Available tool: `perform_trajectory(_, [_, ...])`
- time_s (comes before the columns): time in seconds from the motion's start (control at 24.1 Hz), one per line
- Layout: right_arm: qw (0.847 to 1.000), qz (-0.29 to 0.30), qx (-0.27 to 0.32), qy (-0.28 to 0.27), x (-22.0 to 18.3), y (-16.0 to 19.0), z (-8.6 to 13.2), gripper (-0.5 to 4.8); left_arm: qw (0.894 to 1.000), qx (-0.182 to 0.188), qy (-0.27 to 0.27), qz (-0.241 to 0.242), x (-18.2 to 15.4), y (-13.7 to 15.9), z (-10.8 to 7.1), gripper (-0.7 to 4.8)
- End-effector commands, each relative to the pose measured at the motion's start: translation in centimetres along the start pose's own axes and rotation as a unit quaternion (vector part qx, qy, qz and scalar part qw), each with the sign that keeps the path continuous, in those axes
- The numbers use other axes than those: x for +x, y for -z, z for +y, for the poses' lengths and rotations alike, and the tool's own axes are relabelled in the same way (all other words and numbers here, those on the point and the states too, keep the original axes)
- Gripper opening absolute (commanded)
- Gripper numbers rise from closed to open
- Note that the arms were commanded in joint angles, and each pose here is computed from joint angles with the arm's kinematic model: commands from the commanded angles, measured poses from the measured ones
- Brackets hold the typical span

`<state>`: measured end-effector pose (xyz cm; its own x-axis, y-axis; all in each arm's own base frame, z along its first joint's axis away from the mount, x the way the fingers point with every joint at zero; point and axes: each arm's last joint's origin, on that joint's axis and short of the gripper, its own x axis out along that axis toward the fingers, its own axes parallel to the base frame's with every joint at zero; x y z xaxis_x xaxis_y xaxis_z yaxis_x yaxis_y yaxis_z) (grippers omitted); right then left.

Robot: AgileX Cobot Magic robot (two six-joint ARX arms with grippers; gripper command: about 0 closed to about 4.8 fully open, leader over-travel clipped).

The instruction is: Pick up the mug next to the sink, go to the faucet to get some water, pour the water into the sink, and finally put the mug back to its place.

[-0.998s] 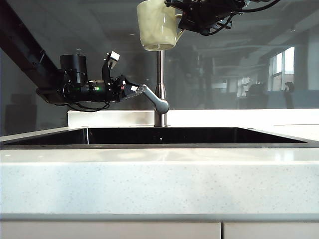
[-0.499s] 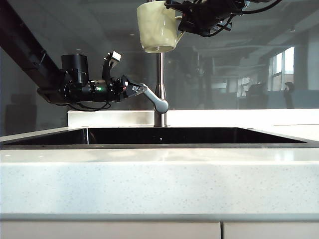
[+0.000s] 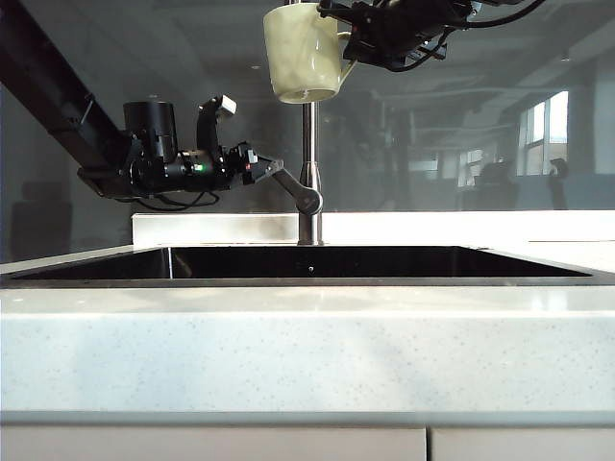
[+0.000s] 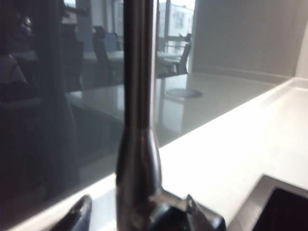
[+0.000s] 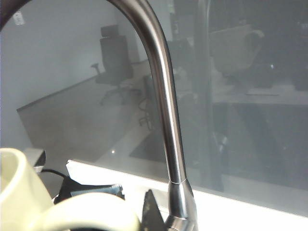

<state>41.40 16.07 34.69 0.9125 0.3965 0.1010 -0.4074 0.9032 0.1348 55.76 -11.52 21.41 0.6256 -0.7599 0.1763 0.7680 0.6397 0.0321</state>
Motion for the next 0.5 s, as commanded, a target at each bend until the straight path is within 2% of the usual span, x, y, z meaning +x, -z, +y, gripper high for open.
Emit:
perform_trajectory(0.04, [0.998, -0.058, 0.009, -0.01, -0.4, -2.1, 0.3, -0.02, 0.999, -0.025, 0.026, 0.006, -1.1, -0.7, 1.2, 2.42])
perform_trajectory(0.21, [0.998, -0.055, 0.009, -0.005, -0.4, -2.2, -0.1, -0.02, 0.986, -0.071, 0.148, 0.02, -1.7, -1.3, 0.9, 2.42])
perform_trajectory(0.33, [0.999, -0.05, 0.004, -0.002, -0.5, -2.2, -0.4, -0.02, 0.976, -0.097, 0.195, 0.026, -2.3, -1.8, 1.1, 2.42])
perform_trajectory(0.5, [0.999, -0.027, -0.022, 0.017, -0.7, -2.1, -1.6, -0.02, 0.963, -0.102, 0.246, 0.031, -3.1, -2.5, 1.3, 2.42])
